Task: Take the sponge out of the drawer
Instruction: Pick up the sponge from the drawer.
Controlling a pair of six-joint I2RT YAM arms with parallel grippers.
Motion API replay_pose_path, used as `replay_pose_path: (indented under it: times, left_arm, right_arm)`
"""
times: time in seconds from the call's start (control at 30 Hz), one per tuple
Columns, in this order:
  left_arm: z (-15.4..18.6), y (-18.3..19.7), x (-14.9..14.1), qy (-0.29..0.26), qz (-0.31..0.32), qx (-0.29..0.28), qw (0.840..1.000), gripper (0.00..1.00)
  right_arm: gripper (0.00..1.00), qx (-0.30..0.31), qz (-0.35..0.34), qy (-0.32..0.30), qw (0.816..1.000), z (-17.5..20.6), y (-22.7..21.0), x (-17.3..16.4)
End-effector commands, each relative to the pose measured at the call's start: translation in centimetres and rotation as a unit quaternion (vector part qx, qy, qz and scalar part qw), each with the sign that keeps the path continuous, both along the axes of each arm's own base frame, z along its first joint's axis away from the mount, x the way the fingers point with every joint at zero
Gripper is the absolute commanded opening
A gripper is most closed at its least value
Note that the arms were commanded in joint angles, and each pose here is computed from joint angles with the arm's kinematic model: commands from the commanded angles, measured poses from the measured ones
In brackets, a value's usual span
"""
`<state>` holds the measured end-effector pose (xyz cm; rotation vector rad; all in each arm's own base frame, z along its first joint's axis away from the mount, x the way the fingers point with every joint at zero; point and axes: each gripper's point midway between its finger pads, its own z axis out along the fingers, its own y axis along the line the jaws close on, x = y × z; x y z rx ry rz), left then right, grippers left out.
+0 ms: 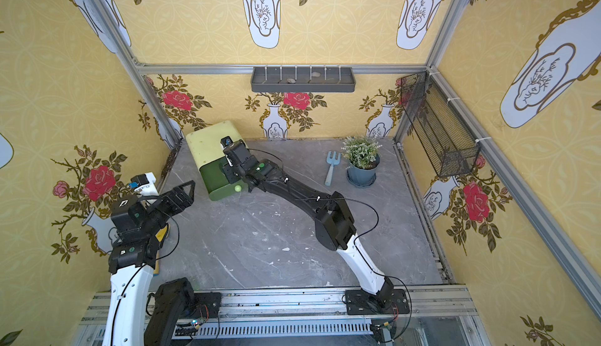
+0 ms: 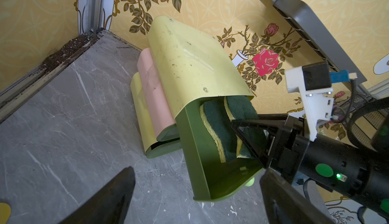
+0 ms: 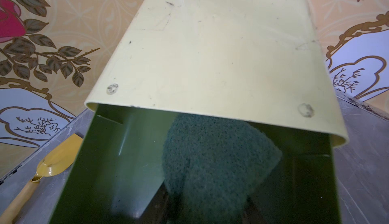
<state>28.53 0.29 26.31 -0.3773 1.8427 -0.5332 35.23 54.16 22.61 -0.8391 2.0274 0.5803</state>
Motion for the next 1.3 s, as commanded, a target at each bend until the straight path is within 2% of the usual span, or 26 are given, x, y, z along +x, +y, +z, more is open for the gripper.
replay_pose_path:
  times: [0.0, 0.2, 0.37, 0.83, 1.07, 1.27]
  left_arm:
    - [0.4, -0.1, 0.1, -0.013, -0.006, 0.006, 1.0, 0.98]
    - [0.5, -0.1, 0.1, -0.014, -0.005, 0.007, 1.0, 0.98]
    - [0.4, -0.1, 0.1, -0.013, -0.006, 0.006, 1.0, 0.98]
    - [0.5, -0.1, 0.1, -0.014, -0.005, 0.006, 1.0, 0.98]
    - [0.5, -0.1, 0.1, -0.015, -0.006, 0.007, 1.0, 0.98]
    - [0.5, -0.1, 0.1, -0.014, -0.005, 0.006, 1.0, 0.98]
  right_arm:
    - [0.21, 0.064, -0.001, -0.026, 0.998, 3.9, 0.9, 0.2]
    - [0.06, 0.065, -0.002, -0.024, 0.998, 4.0, 0.8, 0.1]
    - [0.0, 0.075, -0.003, -0.022, 0.997, 4.6, 0.8, 0.0]
    - [0.0, 0.092, -0.005, -0.039, 0.995, 7.7, -0.8, -0.7]
    - [0.01, 0.078, -0.028, -0.046, 0.995, 8.2, -4.0, -1.1]
    - [0.02, 0.071, -0.065, -0.033, 0.995, 7.7, -8.4, -1.1]
